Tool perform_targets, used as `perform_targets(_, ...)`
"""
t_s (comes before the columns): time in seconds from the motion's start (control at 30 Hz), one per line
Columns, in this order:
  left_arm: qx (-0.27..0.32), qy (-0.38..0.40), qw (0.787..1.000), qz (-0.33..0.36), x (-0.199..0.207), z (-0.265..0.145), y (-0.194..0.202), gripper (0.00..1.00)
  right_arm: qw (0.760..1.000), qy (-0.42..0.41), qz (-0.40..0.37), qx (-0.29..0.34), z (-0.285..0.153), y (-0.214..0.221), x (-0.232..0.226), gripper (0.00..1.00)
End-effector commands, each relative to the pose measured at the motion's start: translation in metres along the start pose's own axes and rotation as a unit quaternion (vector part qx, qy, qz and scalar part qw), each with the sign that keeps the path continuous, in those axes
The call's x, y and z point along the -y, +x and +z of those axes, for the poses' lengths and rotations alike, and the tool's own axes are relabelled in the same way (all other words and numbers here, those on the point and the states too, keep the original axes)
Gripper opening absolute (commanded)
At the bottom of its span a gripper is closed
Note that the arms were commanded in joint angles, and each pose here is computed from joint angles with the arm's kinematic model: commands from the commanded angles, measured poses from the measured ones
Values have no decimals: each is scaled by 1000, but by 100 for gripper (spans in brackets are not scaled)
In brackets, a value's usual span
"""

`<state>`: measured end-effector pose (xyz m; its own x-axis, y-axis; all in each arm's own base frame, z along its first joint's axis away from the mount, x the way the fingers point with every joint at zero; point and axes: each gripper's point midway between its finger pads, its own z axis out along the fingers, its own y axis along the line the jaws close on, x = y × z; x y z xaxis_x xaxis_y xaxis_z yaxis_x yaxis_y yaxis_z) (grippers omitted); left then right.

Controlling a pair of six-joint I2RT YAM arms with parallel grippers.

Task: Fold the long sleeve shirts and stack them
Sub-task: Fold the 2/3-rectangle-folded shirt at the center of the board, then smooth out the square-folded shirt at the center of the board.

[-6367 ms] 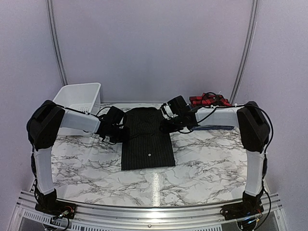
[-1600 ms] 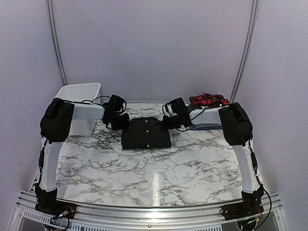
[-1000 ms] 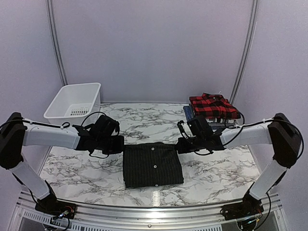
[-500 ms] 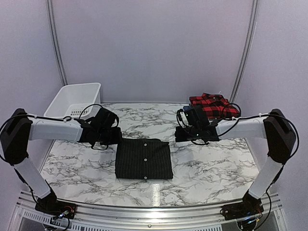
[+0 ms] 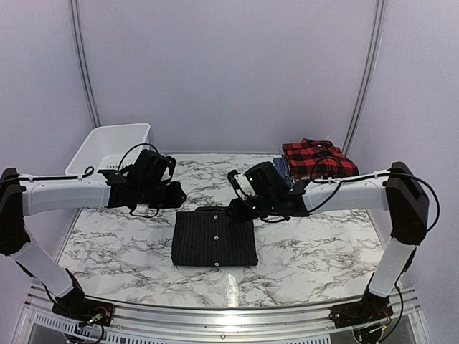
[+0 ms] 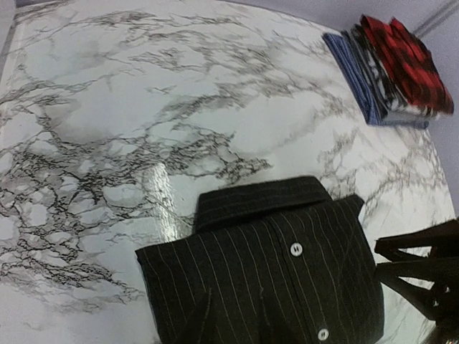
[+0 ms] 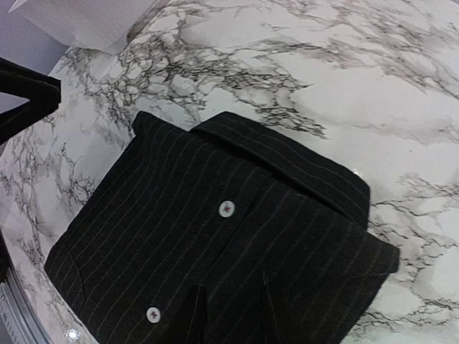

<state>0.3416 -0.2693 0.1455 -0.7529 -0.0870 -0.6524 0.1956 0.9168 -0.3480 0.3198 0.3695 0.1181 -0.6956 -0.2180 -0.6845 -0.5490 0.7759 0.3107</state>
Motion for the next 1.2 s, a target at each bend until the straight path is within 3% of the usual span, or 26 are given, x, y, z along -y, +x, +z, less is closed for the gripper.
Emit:
perform_targets(0.0, -78, 38, 996, 12, 15, -2, 52, 17, 999, -32, 0, -12, 22, 2, -26, 21)
perform_targets(0.13, -136, 75, 988, 25, 29, -2, 92, 7, 999, -1, 11, -34, 47, 15, -1, 21)
perform_targets(0.3, -198, 115, 973, 29, 34, 2, 137, 3, 997, 24, 56, -54, 63, 32, 48, 21)
perform_targets(0.53, -260, 59, 963, 25, 0, 26, 191, 0, 997, 26, 52, -55, 58, 21, 53, 33)
perform_targets(0.8, -247, 56, 967, 12, 3, 24, 185, 0, 999, 21, 9, -40, 14, 12, 13, 39)
perform_targets(1.03, -252, 56, 966, 6, 4, 25, 187, 0, 996, 4, -22, -81, 7, 58, -30, 39)
perform_targets(1.17, -253, 56, 966, 5, 4, 25, 188, 0, 992, 30, -35, -116, 16, 94, -27, 43)
